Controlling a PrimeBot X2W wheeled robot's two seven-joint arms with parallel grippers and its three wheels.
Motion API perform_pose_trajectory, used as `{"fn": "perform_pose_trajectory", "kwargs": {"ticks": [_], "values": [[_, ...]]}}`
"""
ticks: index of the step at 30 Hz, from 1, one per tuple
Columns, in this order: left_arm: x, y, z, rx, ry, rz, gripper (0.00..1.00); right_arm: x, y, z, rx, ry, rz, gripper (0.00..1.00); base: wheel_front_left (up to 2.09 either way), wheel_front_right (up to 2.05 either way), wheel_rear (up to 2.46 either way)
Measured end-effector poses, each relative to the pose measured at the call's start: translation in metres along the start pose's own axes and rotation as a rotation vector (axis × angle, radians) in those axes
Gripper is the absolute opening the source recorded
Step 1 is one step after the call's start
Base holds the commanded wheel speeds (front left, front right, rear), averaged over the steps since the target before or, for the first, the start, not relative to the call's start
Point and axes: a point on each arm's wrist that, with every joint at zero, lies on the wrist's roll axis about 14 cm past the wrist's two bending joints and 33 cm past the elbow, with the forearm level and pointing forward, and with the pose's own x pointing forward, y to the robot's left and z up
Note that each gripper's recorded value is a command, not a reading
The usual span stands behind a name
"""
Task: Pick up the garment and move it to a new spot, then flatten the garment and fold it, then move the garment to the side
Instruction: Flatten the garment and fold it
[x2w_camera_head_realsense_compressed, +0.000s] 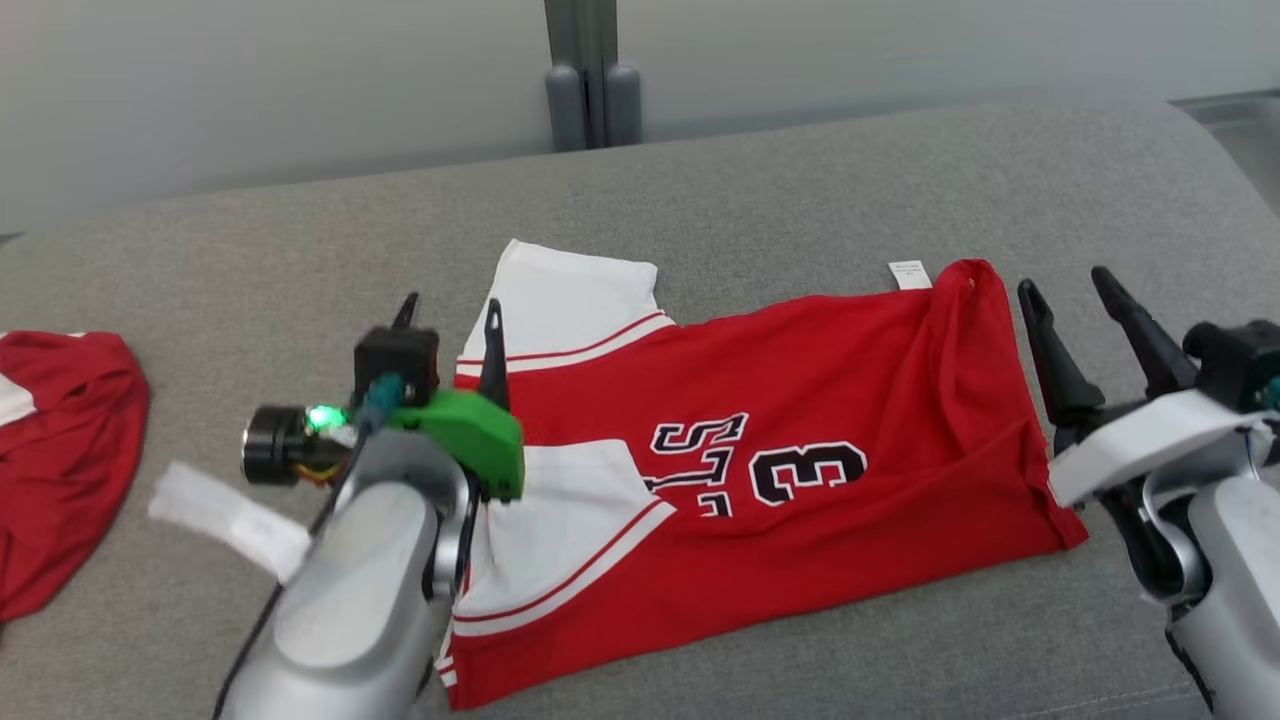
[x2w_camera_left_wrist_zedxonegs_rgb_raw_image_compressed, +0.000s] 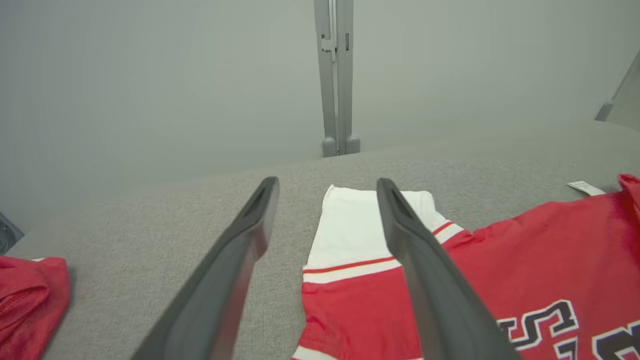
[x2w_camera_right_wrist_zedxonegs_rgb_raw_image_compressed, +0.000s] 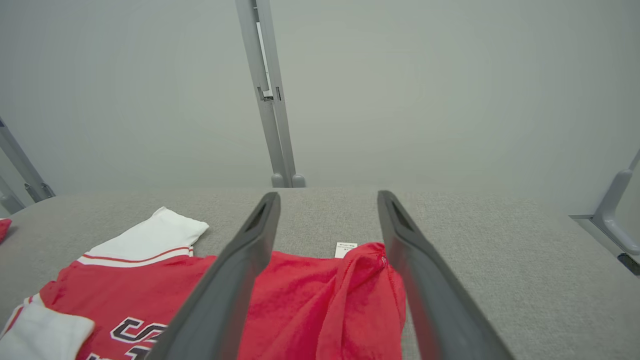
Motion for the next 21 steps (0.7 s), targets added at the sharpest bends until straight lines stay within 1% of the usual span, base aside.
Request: {"fn": "perform_pose_trajectory", "kwargs": {"ticks": [1, 4, 7, 11, 15, 19, 21], "values": [[0.016, -0.004, -0.003, 0.027, 0.057, -0.039, 1.0, 0.007, 0.0, 0.004, -0.009, -0.004, 0.011, 1.0, 0.0, 0.0, 0.0], [0.043, -0.015, -0.023, 0.054, 0.242, -0.14, 1.0, 0.022, 0.0, 0.009, -0.031, 0.0, 0.037, 1.0, 0.0, 0.0, 0.0], [0.077, -0.01, -0.023, 0.124, 0.35, -0.184, 1.0, 0.039, 0.002, 0.014, -0.051, 0.004, 0.072, 1.0, 0.0, 0.0, 0.0], [0.107, -0.007, -0.036, 0.175, 0.495, -0.228, 1.0, 0.051, -0.003, 0.016, -0.065, 0.009, 0.087, 1.0, 0.0, 0.0, 0.0], [0.132, -0.004, -0.046, 0.251, 0.579, -0.234, 1.0, 0.054, -0.018, 0.014, -0.068, 0.023, 0.067, 1.0, 0.0, 0.0, 0.0], [0.137, -0.007, -0.079, 0.292, 0.706, -0.254, 1.0, 0.052, -0.031, 0.007, -0.064, 0.047, 0.043, 1.0, 0.0, 0.0, 0.0], [0.14, -0.008, -0.09, 0.312, 0.745, -0.263, 1.0, 0.05, -0.036, 0.003, -0.064, 0.056, 0.034, 1.0, 0.0, 0.0, 0.0]]}}
